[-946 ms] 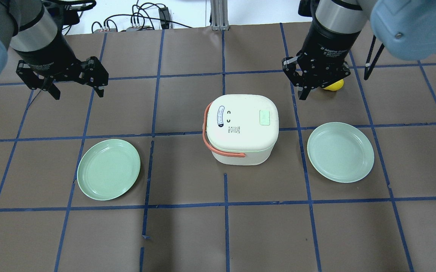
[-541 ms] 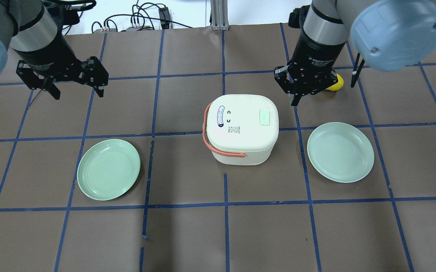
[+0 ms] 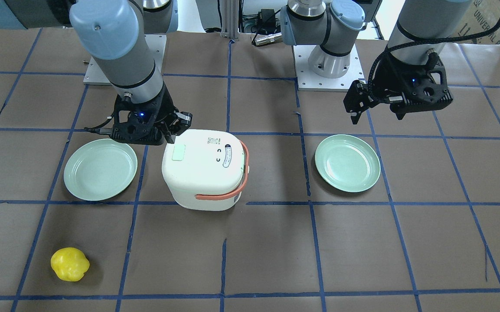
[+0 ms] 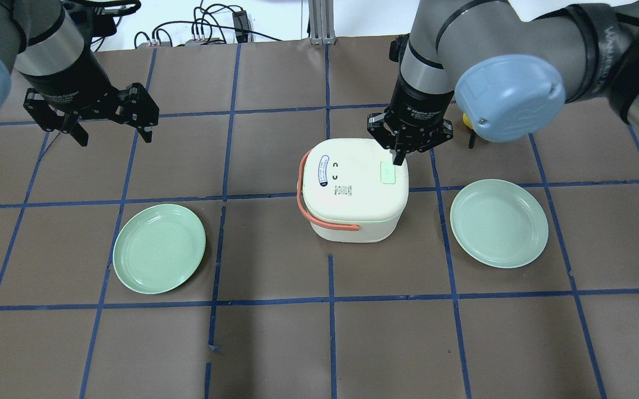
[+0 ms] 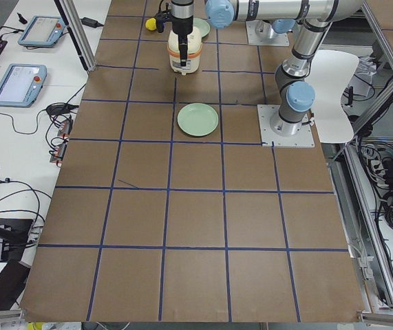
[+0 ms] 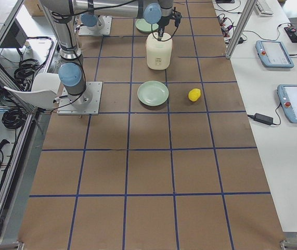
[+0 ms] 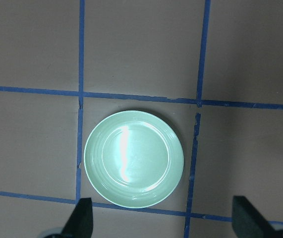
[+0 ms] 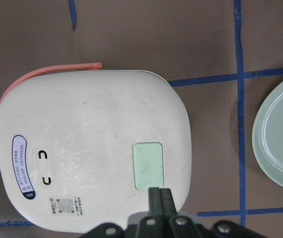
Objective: Press rice cooker button
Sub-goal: 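Lower the right gripper onto the pale green button on the cooker lid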
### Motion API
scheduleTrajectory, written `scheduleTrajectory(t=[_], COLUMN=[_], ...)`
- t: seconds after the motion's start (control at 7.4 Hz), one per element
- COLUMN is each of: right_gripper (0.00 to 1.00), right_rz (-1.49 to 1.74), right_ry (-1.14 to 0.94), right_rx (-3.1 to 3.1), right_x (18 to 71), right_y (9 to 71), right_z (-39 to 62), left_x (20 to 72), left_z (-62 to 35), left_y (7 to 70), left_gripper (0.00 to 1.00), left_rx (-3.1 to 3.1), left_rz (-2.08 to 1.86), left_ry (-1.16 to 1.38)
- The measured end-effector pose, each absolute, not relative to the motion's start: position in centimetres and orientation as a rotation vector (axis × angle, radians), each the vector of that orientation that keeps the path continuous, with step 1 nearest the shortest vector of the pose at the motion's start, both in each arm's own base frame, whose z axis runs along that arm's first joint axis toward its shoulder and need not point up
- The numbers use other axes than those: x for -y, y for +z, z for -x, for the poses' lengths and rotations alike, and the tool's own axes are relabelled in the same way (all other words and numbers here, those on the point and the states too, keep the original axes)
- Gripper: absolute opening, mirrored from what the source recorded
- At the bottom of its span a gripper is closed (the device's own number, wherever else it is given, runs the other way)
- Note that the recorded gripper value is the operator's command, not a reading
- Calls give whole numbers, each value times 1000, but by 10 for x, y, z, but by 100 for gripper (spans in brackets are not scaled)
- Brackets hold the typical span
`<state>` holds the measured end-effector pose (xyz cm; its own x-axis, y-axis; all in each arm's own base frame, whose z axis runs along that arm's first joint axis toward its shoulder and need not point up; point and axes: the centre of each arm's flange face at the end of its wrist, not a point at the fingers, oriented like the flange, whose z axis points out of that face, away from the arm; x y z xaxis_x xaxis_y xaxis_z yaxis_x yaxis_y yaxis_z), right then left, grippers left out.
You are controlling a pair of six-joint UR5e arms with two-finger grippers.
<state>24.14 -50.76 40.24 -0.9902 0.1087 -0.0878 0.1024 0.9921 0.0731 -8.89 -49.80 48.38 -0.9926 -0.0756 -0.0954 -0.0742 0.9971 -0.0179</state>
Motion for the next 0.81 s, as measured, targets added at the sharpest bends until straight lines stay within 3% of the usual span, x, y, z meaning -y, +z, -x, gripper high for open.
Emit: scheduleTrajectory(t=[0.81], right_gripper=[1], right_rz=[-159], right_ry=[113], right_rx=[-3049], right_x=[509], right_y=[371], right_z=[-249], left_x=[498], left_z=[89], left_y=[484], left_gripper=[100], left_rx=[-3043], left_rz=[113], left_ry=[-22])
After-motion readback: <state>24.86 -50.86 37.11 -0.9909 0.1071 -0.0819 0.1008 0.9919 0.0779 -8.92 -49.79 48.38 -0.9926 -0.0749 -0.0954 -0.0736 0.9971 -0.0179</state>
